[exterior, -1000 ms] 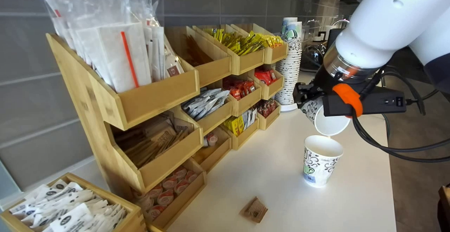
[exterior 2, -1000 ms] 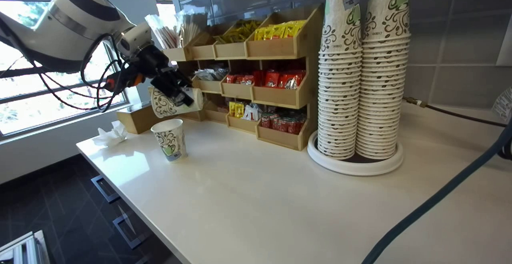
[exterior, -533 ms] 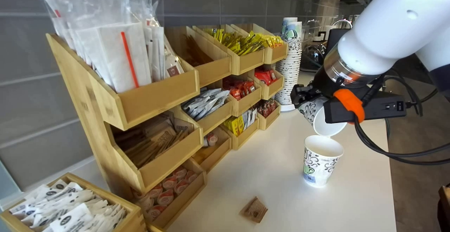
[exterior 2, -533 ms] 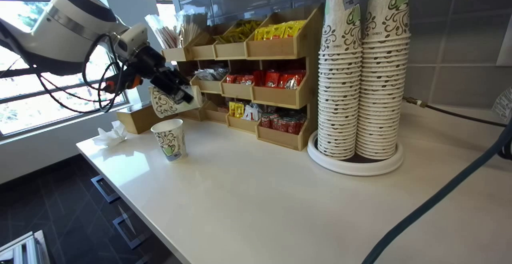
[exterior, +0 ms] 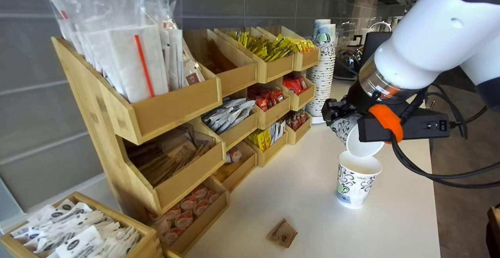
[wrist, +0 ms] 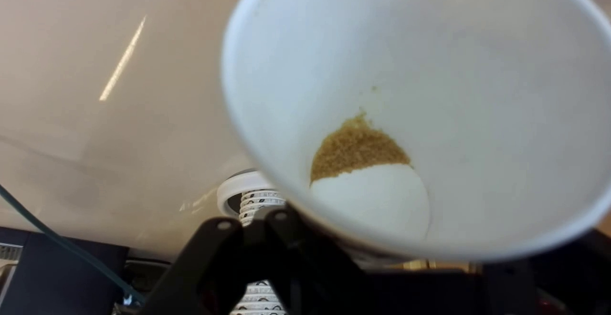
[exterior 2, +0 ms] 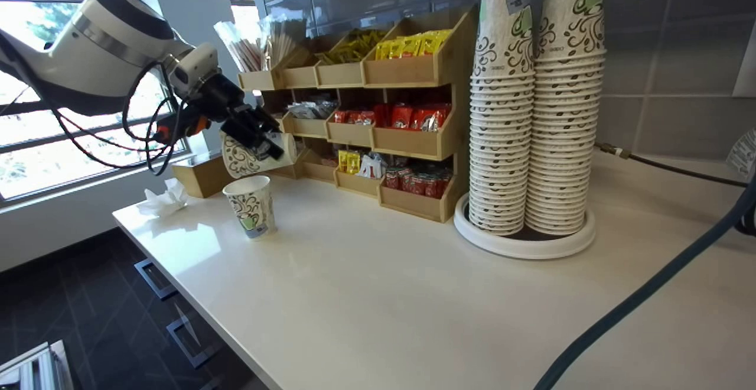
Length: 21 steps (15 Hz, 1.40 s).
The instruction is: Pick up the white paper cup on the right and pour all its contents into the white paper cup on the left
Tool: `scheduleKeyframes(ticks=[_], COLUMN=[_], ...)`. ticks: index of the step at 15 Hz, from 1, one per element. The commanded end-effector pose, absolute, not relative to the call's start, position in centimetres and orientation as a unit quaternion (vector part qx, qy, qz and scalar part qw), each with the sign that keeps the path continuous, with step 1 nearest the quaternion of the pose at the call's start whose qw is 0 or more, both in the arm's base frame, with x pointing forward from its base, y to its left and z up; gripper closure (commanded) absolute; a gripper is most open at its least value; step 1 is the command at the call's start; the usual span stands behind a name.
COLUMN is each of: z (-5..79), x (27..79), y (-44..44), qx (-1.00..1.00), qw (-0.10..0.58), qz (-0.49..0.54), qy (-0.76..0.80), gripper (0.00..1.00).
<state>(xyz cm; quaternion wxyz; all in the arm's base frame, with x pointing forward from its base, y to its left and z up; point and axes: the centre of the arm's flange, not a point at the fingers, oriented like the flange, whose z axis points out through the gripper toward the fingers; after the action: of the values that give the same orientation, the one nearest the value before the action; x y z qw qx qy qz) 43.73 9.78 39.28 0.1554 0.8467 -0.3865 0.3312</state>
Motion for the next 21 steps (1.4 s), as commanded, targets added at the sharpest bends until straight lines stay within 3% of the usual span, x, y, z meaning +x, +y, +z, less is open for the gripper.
scheduleKeyframes(ticks=[1,21], z=[39.3,38.5], x=[43.7,42.4], y=[9.8,13.2], qx=[0.847,0.811], qw=[0.155,0.245], qz=[0.331,0.414], qy=[-0.387,-0.333], gripper=[0.58,0.58])
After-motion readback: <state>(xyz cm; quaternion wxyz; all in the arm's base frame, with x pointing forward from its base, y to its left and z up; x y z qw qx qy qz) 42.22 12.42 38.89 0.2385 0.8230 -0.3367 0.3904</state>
